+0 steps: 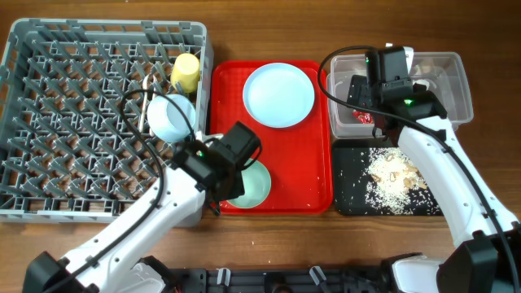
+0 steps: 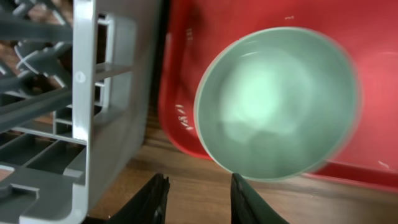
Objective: Sort waste into correct bins and load items into the dishwasher rack
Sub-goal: 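Reach the left gripper to the green bowl and grasp its rim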
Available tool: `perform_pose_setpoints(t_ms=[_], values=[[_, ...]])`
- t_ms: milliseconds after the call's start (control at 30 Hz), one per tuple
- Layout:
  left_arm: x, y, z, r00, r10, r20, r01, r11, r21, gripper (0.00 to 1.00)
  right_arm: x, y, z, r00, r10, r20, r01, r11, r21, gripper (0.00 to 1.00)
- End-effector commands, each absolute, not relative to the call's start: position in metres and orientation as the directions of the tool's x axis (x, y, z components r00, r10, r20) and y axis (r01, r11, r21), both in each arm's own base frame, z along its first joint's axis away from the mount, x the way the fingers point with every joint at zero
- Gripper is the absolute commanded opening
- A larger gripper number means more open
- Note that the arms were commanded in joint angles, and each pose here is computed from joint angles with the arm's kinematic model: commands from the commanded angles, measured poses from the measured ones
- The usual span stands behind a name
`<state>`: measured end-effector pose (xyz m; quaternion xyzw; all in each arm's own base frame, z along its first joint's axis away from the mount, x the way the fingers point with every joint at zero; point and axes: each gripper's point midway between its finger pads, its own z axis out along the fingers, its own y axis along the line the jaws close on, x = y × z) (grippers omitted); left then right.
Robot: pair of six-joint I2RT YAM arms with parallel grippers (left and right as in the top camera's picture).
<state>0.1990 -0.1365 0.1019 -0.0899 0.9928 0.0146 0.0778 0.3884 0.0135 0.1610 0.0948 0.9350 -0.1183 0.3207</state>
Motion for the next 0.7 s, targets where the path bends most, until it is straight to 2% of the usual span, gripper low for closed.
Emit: perform_pose_setpoints(t_ms=[0, 200, 333, 433, 500, 533, 667], values=[[0.200, -0.126, 0.072, -0.955, -0.220, -0.199, -0.233, 0.971, 0.046, 0.35, 0.388, 0.011, 0.156, -0.786, 0.093, -0.611, 0.252, 0.951, -0.180, 1.00], [0.214, -0.135, 0.041, -0.932, -0.237, -0.275, -0.235, 0.971, -0.039, 0.23, 0.388, 0.011, 0.156, -0.786, 0.093, -0.611, 0.252, 0.951, -0.179, 1.00], [0.211, -0.127, 0.030, -0.929, -0.235, -0.286, -0.240, 0.971, -0.019, 0.20, 0.388, 0.011, 0.156, -0.786, 0.093, -0.612, 0.252, 0.951, -0.179, 1.00], [0.211, -0.127, 0.026, -0.927, -0.237, -0.289, -0.240, 0.971, -0.025, 0.12, 0.388, 0.011, 0.156, -0.786, 0.093, -0.612, 0.252, 0.951, -0.179, 1.00], [0.212, -0.129, 0.027, -0.925, -0.238, -0.295, -0.239, 0.970, -0.033, 0.11, 0.388, 0.011, 0.156, -0.786, 0.093, -0.612, 0.252, 0.951, -0.179, 1.00], [0.215, -0.131, 0.027, -0.922, -0.240, -0.302, -0.238, 0.970, -0.044, 0.04, 0.388, 0.011, 0.156, -0.785, 0.093, -0.613, 0.252, 0.951, -0.178, 1.00], [0.217, -0.135, 0.030, -0.921, -0.243, -0.304, -0.234, 0.970, -0.064, 0.04, 0.388, 0.011, 0.156, -0.785, 0.093, -0.613, 0.252, 0.951, -0.178, 1.00]])
